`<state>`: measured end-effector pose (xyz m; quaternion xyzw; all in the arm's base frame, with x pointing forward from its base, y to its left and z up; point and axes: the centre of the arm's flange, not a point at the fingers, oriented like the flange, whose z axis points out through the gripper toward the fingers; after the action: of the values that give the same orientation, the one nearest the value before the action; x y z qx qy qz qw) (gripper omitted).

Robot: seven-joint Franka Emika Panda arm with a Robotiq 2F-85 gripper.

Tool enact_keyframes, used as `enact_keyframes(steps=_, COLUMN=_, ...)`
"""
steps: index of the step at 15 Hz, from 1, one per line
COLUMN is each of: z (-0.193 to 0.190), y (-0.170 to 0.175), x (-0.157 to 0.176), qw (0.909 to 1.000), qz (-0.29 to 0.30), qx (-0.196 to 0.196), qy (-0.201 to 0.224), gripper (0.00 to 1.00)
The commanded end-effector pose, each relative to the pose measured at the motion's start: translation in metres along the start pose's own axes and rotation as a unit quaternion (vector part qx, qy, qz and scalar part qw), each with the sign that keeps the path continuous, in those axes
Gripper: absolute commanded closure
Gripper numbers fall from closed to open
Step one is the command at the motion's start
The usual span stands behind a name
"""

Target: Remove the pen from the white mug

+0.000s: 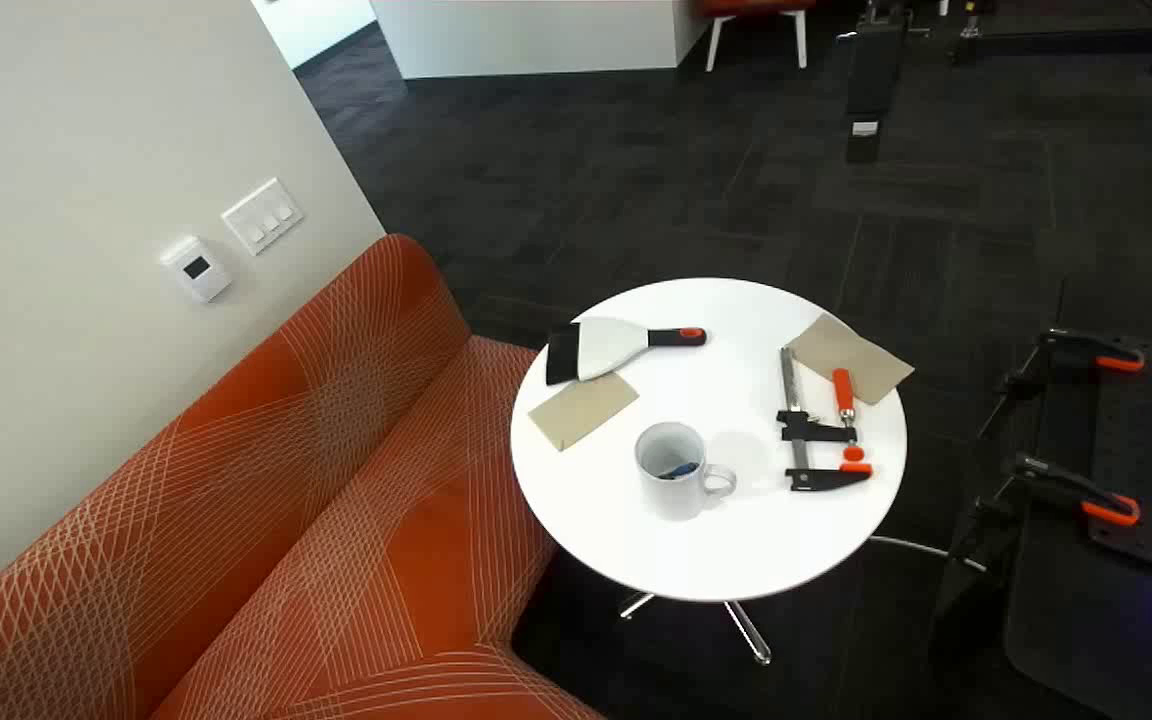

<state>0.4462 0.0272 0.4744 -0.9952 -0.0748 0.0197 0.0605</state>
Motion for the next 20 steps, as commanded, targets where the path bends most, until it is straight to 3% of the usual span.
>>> enact_keyframes(steps=1, z=0.0, y=0.0, x=0.0, qw=1.0, qz=0.0, qx=0.0, qy=0.0, gripper=0.0)
enact_keyframes(steps=10, z=0.005, y=-0.004, x=0.011, qw=1.0, qz=-0.001, qx=-0.002, qy=-0.007, gripper=0.0)
enact_keyframes(steps=14, z=0.032, y=-0.019, x=0.036, qw=0.9997, qz=0.001, qx=-0.003, qy=-0.023, gripper=0.0)
enact_keyframes(steps=20, z=0.089, y=-0.058, x=0.084, qw=0.9998, qz=0.021, qx=-0.003, qy=-0.007, gripper=0.0)
